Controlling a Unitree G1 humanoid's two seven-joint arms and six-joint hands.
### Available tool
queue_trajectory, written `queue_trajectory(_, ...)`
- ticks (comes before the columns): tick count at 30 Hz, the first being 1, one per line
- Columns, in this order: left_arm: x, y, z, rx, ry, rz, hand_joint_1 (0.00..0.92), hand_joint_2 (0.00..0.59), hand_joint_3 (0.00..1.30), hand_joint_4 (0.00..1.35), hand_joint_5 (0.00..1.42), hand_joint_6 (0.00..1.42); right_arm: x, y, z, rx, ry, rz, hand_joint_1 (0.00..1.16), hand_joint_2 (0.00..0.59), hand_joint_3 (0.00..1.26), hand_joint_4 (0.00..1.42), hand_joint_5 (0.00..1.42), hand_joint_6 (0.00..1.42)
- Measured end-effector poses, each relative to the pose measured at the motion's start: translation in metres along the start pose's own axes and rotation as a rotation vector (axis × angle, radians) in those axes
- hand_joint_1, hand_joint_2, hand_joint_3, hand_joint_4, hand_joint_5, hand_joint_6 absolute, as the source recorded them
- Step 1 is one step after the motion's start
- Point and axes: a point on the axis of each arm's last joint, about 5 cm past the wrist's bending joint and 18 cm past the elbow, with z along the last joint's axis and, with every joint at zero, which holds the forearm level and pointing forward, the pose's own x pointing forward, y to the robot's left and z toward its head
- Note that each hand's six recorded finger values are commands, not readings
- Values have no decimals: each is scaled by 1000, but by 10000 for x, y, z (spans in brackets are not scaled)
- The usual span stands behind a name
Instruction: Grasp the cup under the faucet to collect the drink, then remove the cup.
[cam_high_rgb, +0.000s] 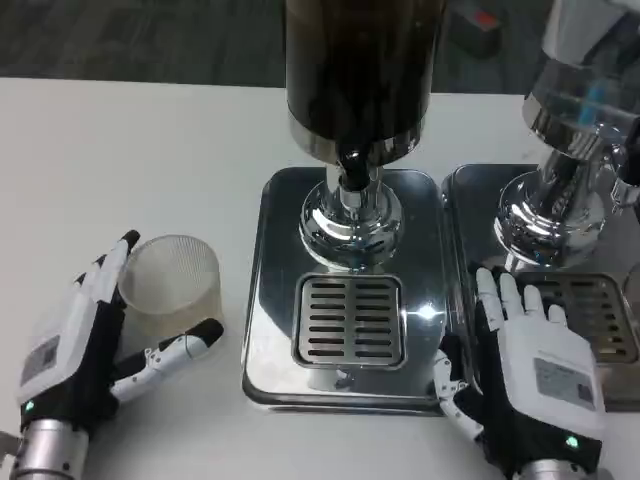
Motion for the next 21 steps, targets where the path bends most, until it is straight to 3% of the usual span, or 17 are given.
queue_trajectory(7,122,4,20,-17,-18,9,178,20,0,0,173,30,-2,-7,11,3,5,-6,367,565,34,0,0,0)
queue_trajectory(17,127,-25,28,-41,-70,30,241,42,193,304,511,305,-3,-9,14,3,8,-7,382,564,34,0,0,0)
queue_trajectory(21,114,-39,25,-47,-79,46,280,55,283,407,635,490,-2,-10,14,3,8,-7,386,565,34,0,0,0)
